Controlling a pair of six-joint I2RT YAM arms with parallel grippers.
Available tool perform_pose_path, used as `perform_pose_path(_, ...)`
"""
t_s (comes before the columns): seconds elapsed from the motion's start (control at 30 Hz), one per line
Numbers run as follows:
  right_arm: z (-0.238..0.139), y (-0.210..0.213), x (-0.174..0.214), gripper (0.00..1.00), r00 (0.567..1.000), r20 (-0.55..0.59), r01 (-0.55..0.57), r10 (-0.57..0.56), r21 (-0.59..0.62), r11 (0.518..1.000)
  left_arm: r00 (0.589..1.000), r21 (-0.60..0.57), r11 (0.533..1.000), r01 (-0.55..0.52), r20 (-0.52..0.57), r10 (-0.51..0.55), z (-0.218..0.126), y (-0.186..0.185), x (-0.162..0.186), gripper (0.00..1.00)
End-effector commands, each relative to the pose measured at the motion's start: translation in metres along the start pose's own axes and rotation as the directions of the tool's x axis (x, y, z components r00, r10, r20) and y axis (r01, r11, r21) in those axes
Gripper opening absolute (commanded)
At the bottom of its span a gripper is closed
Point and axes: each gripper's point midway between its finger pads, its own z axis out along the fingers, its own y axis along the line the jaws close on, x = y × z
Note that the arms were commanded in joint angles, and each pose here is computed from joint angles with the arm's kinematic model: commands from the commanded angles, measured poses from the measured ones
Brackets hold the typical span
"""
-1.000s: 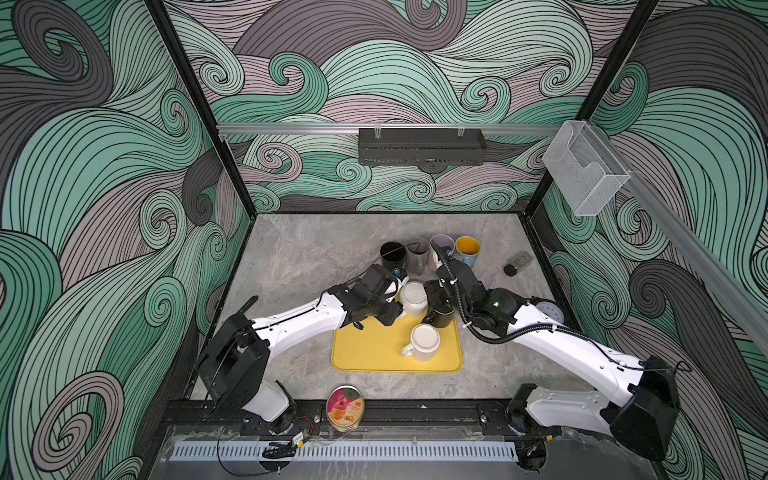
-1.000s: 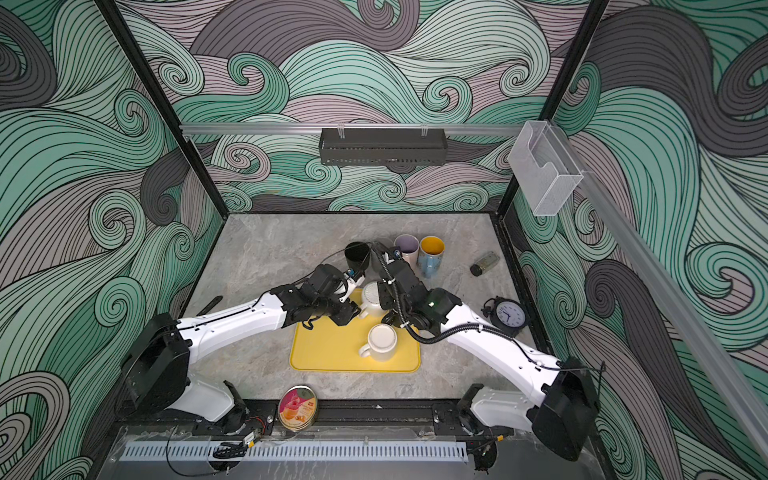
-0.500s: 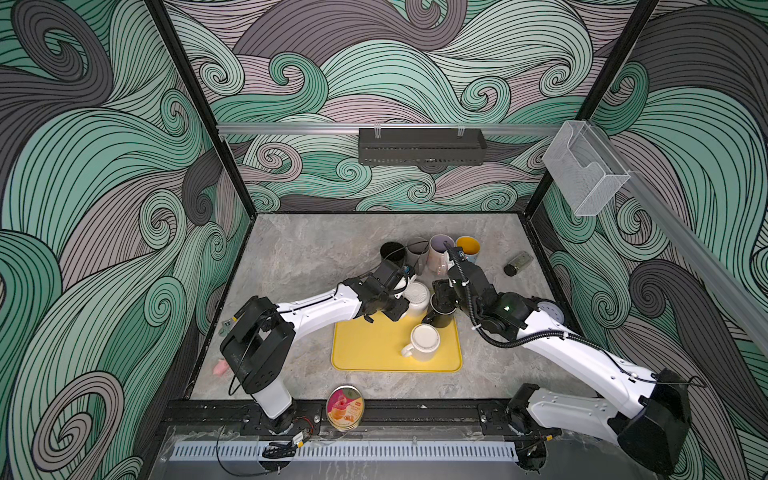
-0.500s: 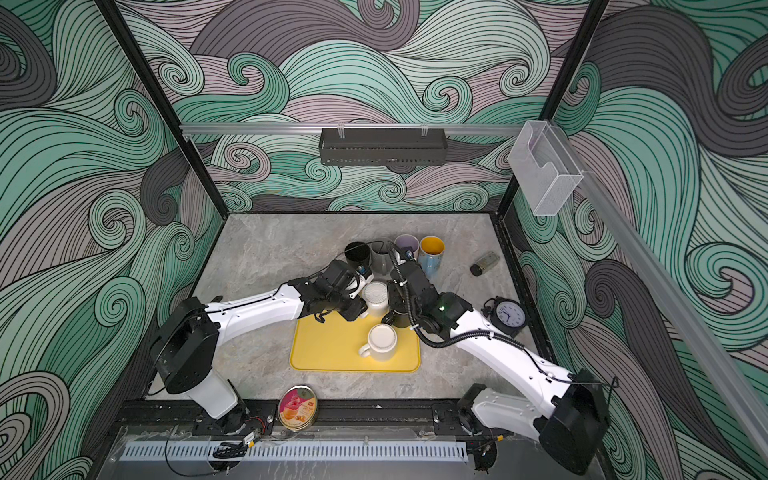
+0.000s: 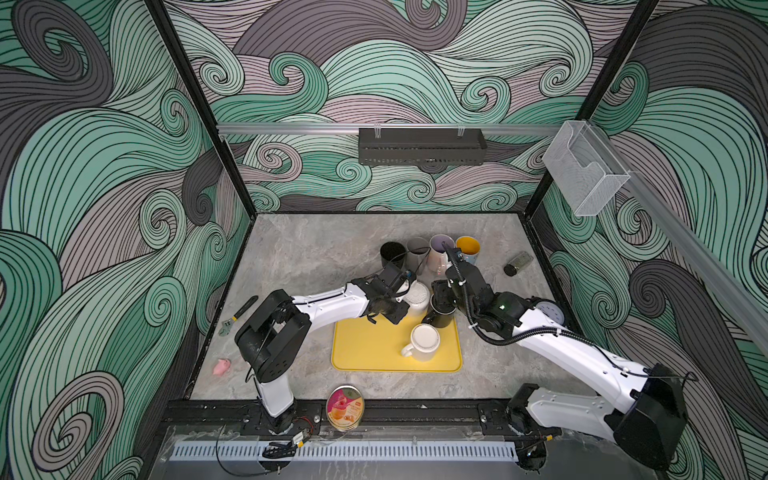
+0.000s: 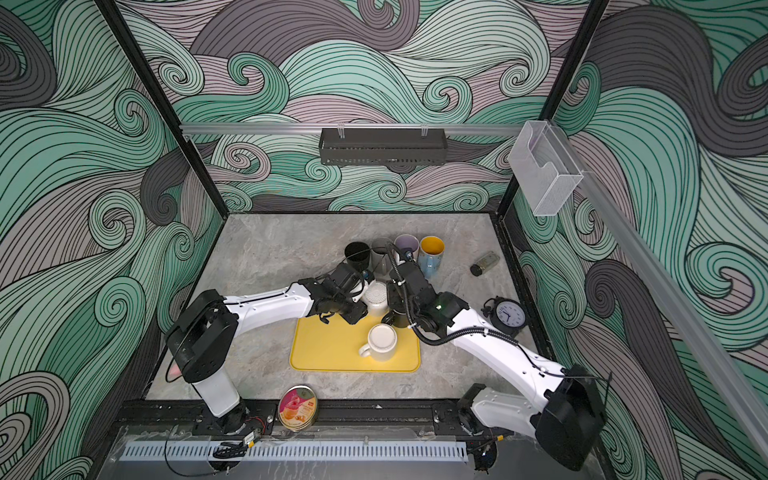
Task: Turn the mug right side up
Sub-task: 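Grasp the white mug with the left gripper and lift it off the tray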
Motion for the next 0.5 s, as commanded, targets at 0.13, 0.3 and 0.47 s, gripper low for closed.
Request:
perform_pose_path(0.13,-0.0005,0.0037,-0.0025,0.59,0.999,0.011,-0.036,0.036,-0.029,0.999,1.000,0.011,1.000,-0.022,0.010,0.022,0.0016,-0.0041,-0.0160,0.45)
perform_pose_path(0.3,-0.0007,0.0070,-0.0075,0.59,0.999,0.030,-0.039,0.041,-0.046,0.998,1.000,0.013,1.000,-0.016,0.018,0.016,0.0001,-0.0049,-0.0187,0.39)
perform_pose_path(0.47,-0.0019,0.0074,-0.0079,0.59,0.999,0.028,-0.038,0.039,-0.048,0.998,1.000,0.012,1.000,-0.011,0.022,0.011,0.0005,-0.0047,-0.0212,0.19)
